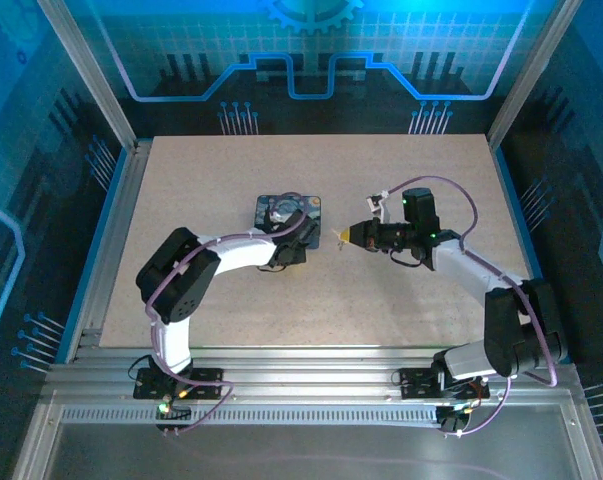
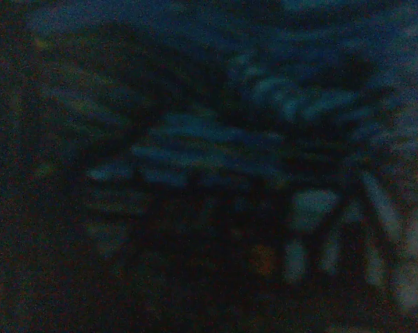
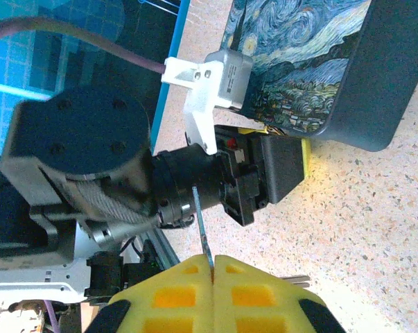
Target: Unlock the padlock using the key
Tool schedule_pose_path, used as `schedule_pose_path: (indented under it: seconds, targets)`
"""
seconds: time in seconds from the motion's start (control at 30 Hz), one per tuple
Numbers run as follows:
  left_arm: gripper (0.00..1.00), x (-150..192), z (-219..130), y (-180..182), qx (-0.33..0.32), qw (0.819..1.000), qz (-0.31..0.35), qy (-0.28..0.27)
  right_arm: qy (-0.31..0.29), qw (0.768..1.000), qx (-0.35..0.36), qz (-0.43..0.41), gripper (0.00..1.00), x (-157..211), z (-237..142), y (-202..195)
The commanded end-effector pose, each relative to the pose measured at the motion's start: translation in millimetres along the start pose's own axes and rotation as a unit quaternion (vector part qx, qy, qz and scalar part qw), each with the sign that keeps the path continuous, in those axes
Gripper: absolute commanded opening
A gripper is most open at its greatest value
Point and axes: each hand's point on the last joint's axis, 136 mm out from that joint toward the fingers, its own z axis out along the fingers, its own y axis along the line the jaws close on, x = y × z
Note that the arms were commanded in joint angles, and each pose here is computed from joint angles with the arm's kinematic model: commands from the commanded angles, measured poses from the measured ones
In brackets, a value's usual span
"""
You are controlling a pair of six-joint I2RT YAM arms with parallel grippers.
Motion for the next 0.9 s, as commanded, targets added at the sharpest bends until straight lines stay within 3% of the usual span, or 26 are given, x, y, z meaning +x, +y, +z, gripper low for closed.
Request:
schedule_pose_path:
  seconds: [0.0, 0.27, 0.5, 0.7, 0.87]
  targets:
    - [0.0, 11, -26, -19, 0.084, 0.991, -0.057, 0.085, 0.003, 1.0, 0.012, -0.017, 0.0, 12, -6, -2]
    - [0.0, -4, -85, -35, 0.189, 0.953, -0.141, 0.189, -0.001, 0.999, 0.006, -0.047, 0.0, 23, -19, 13]
    - [0.0, -28, -127, -54, 0.273, 0.899, -0.235, 0.248, 0.016, 0.997, -0.013, -0.073, 0.0, 43, -17, 29]
    - [0.0, -42, -153, -72, 0.325, 0.858, -0.287, 0.274, 0.028, 0.991, -0.042, -0.123, 0.0, 51, -7, 49]
    - [0.0, -50, -167, -79, 0.352, 0.841, -0.307, 0.274, 0.031, 0.988, -0.042, -0.147, 0.0, 43, 3, 50]
